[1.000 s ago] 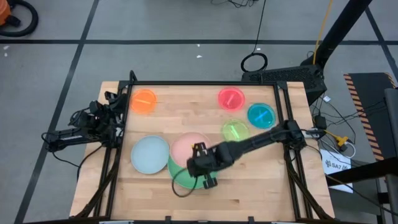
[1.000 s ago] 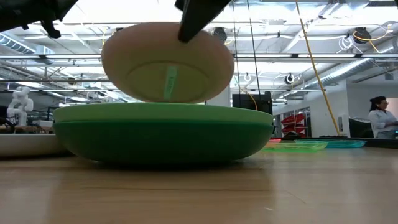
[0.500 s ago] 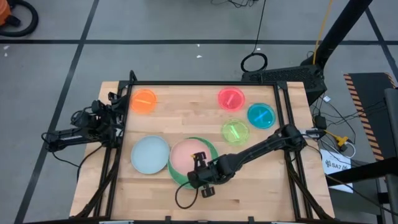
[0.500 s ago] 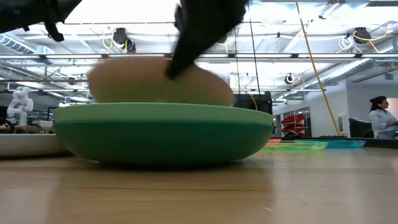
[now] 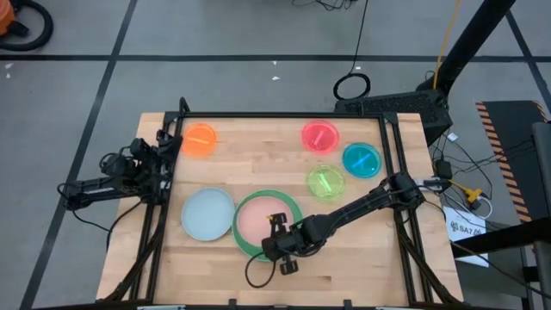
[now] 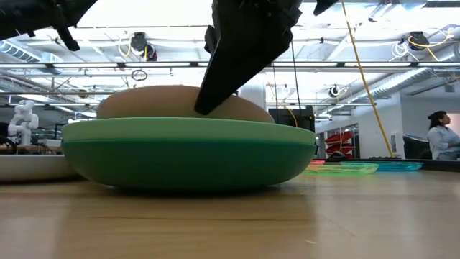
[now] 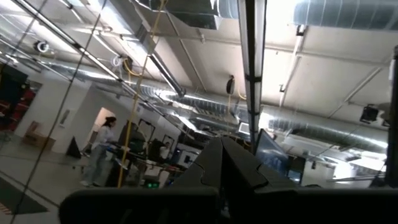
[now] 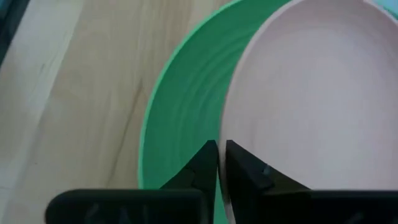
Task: Stack plastic plates
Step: Stack the large pink plate on the large light green plate, then stack the large light blue plate on the large pink plate
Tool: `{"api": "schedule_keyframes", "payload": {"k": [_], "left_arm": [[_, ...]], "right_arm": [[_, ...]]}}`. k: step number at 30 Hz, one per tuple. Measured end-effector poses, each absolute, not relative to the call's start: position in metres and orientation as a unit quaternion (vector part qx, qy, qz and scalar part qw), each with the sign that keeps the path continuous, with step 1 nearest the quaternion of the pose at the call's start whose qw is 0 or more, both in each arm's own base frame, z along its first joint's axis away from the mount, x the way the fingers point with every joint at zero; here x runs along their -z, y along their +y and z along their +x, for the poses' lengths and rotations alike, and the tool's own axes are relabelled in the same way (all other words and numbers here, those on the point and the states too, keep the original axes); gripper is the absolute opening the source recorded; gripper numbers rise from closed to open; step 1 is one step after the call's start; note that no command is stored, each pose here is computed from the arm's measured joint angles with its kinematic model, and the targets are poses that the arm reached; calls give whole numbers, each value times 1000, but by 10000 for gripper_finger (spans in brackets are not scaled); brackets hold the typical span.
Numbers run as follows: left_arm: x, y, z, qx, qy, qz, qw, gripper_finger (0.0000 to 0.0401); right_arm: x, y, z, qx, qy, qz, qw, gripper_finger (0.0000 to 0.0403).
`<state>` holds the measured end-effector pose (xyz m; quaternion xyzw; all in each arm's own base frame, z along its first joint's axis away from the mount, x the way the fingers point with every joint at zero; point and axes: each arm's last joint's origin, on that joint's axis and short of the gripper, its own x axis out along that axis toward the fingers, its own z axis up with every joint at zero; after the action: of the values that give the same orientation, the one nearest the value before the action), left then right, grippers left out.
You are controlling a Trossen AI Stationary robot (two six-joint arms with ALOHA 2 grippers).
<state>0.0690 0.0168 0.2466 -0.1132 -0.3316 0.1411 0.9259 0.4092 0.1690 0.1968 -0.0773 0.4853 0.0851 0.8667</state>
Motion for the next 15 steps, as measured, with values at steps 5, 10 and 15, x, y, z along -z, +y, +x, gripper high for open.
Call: {"api": "schedule_keyframes", "payload": {"k": [5, 10, 15], "left_arm": [[-246, 16, 70, -126, -328, -122, 928, 5], [-244, 16, 71, -122, -316, -135, 931, 5], [-241, 16, 74, -107, -300, -150, 936, 5]], "right_arm": [[-197, 169, 409, -79, 489, -62, 866, 59], [-196, 165, 407, -71, 505, -61, 858, 103], [-202, 160, 395, -66, 538, -82, 837, 129]]}}
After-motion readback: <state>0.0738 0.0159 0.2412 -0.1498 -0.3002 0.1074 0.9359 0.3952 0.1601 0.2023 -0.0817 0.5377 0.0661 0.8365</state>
